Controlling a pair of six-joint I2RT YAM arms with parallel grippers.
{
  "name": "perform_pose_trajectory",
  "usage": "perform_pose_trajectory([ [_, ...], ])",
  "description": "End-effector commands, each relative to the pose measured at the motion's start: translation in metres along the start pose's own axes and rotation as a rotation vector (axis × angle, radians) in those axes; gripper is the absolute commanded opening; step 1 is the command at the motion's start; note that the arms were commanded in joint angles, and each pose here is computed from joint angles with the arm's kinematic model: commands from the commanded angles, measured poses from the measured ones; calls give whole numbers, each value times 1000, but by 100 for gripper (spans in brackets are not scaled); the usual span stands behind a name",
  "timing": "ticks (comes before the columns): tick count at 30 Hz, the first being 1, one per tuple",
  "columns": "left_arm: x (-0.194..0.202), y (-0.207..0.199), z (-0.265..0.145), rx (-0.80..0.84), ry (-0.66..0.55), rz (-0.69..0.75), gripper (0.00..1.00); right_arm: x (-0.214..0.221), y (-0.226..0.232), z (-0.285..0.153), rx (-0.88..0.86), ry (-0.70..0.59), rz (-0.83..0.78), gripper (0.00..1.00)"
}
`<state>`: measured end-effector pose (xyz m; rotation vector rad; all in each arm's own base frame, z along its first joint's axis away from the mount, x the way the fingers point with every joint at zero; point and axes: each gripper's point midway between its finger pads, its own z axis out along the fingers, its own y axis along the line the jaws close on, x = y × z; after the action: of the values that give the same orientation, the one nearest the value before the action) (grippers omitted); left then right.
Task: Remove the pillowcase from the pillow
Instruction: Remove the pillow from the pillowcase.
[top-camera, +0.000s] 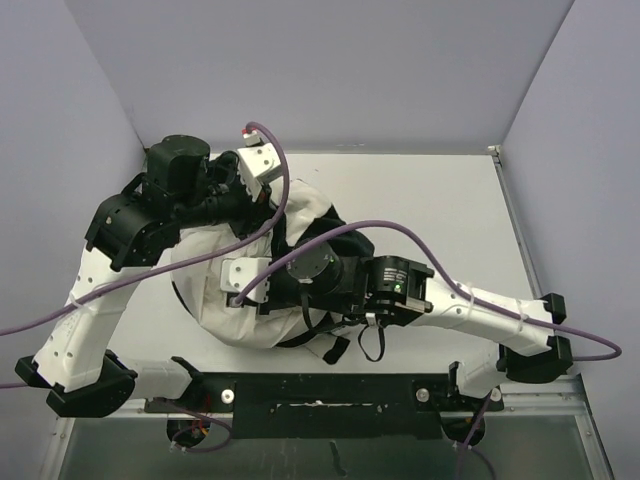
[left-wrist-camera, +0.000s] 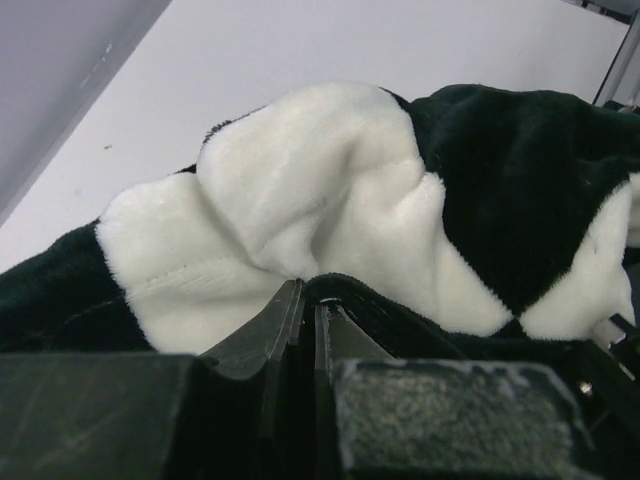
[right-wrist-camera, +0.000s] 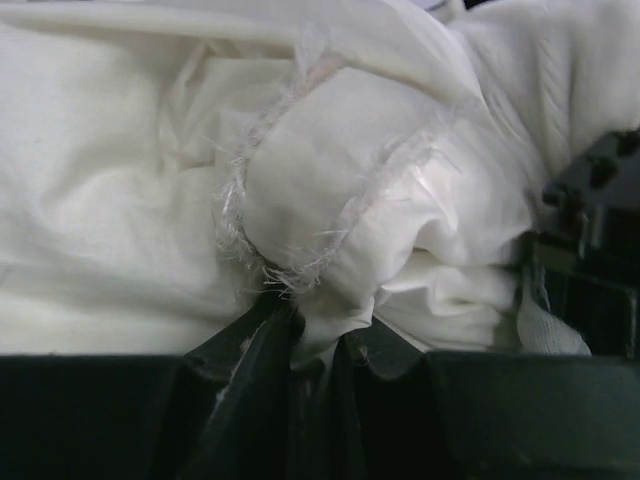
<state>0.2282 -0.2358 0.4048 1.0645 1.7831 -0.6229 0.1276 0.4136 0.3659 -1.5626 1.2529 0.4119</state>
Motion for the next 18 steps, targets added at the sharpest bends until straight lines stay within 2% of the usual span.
perform_pose_trajectory([
  [1, -4, -18, 43, 120, 14, -34, 0, -27, 111, 54, -346, -98, 12, 0],
  [11, 0, -19, 77, 157, 30, -90, 0, -85, 183, 57, -526, -231, -64, 0],
  [14, 1, -5, 86, 91, 25, -94, 0, -102, 210, 51, -580, -266, -99, 0],
  [18, 4, 38, 99, -100, 22, -105, 0, -119, 236, 45, -628, -308, -111, 0],
])
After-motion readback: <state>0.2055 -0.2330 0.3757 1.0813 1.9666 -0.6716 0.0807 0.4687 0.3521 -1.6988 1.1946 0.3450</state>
